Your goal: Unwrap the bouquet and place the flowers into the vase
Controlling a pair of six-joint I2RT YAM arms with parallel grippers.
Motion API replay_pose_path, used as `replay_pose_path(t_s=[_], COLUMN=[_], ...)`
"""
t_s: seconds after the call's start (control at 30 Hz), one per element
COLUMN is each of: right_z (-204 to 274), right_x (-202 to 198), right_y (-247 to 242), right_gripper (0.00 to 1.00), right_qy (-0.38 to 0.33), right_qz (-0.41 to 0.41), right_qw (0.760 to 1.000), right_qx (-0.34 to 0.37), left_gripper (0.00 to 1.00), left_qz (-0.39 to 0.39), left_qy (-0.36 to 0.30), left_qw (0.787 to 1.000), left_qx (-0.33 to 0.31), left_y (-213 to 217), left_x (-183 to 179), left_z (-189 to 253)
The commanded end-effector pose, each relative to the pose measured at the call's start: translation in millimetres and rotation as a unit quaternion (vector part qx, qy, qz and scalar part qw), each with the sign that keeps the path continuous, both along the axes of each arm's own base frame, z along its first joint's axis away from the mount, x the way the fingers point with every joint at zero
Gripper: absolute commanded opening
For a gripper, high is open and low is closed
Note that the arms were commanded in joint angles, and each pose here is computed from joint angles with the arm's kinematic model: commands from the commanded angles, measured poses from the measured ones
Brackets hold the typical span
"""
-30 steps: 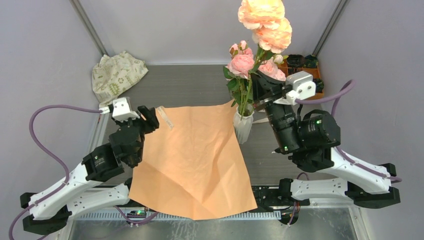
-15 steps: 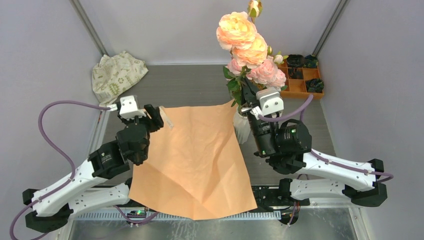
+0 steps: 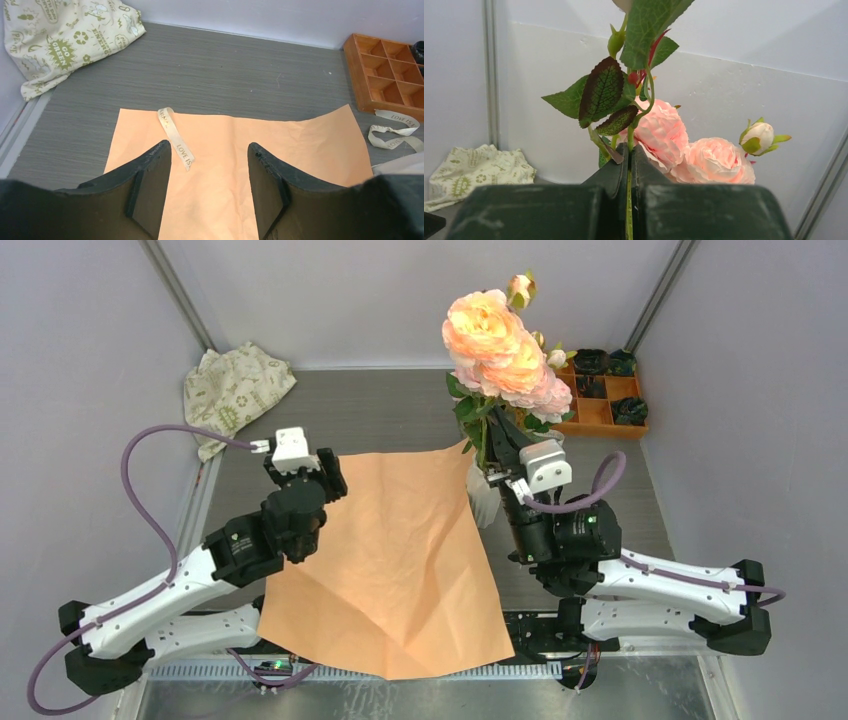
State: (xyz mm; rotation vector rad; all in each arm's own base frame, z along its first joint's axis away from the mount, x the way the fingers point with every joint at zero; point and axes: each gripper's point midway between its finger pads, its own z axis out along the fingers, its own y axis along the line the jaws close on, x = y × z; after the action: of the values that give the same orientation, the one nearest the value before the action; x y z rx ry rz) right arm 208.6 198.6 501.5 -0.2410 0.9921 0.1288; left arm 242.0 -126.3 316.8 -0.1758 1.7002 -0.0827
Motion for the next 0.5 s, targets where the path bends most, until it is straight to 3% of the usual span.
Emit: replay_pose_path(t_s=[0.0,0.47], right_z=[-4,-29], right_x=[-2,5], right_y=[-14,-12], right_gripper=[0.01,0.01], right_qy=[-0.009,0.009], right_qz=[-0.012,-0.025], right_qw=[0.999,0.999], right_qx=[0.032,0.039], left_gripper=[0.58,0.57], left_qz=[-0.003,-0.006], left_qy=[-0.022,-0.016], left_qw=[0.998,0.998], left_qx=[-0.053,-0.055], left_y=[-8,-13], left_x=[3,4], left_z=[22,15])
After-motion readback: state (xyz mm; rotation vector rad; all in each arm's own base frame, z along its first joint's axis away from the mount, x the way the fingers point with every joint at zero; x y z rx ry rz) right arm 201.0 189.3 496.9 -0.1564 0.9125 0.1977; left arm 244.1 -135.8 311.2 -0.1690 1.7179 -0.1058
